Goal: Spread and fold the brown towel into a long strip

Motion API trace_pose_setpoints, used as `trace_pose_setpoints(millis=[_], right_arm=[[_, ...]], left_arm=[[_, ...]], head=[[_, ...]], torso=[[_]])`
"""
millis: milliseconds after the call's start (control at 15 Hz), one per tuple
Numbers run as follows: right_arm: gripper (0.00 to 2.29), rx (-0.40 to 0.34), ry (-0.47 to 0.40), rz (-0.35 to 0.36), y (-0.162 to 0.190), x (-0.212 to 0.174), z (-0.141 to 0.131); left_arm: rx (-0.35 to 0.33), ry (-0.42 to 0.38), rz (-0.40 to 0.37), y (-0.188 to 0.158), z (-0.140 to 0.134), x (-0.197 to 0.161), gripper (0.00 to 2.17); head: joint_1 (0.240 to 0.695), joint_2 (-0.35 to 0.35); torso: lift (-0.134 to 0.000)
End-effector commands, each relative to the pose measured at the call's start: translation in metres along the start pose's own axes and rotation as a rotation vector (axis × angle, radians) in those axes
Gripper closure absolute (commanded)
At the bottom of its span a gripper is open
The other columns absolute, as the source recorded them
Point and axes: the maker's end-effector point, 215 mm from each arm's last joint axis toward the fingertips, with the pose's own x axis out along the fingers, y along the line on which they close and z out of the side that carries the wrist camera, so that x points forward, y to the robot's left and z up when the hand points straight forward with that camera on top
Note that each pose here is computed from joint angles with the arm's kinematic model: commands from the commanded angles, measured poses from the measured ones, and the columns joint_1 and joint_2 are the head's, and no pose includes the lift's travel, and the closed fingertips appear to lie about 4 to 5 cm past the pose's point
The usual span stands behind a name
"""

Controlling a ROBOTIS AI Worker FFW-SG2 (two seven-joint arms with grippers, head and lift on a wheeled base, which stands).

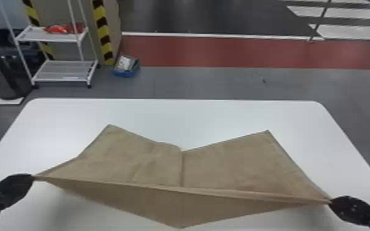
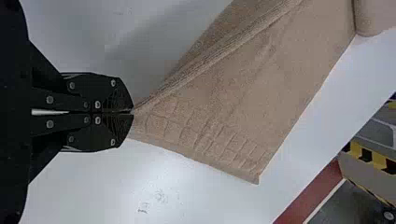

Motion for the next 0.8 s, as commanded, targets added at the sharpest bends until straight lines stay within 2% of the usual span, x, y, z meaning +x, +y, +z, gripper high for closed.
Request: trace_pose_setpoints(millis=[0, 133, 267, 400, 467, 600, 733], right_arm=[[1.90, 0.035, -0.111, -0.026, -0.015, -0.028, 0.021], [1.90, 0.055, -0.222, -0.034, -0.021, -0.045, 0.047], [1.90, 0.066, -0.330, -0.007, -0.015, -0.056, 0.076], [1.90, 0.049, -0.353, 0.031, -0.002, -0.060, 0.089], [1.90, 0.048, -0.352, 0.037, 0.001, -0.059, 0.089], [1.90, 0.039, -0.334, 0.036, 0.004, -0.060, 0.087], [1.90, 0.039, -0.309, 0.034, 0.005, -0.060, 0.079]], left_arm=[[0.006, -0.027, 0.036, 0.019, 0.017, -0.015, 1.91], [0.011, -0.037, 0.058, 0.027, 0.029, -0.020, 1.91], [-0.033, -0.011, 0.074, 0.035, 0.031, -0.028, 1.91], [-0.059, 0.004, 0.087, 0.049, 0.027, -0.045, 1.91], [-0.067, 0.021, 0.096, 0.055, 0.020, -0.053, 1.91], [-0.089, 0.064, 0.100, 0.063, 0.003, -0.069, 1.91], [-0.111, 0.085, 0.088, 0.063, -0.003, -0.078, 1.91]], head=[[0.695, -0.058], [0.695, -0.052], [0.695, -0.036], [0.695, -0.010], [0.695, 0.033], [0.695, 0.067], [0.695, 0.096]], torso=[[-0.112], [-0.112], [-0.112], [-0.112], [-0.112], [-0.112], [-0.112]])
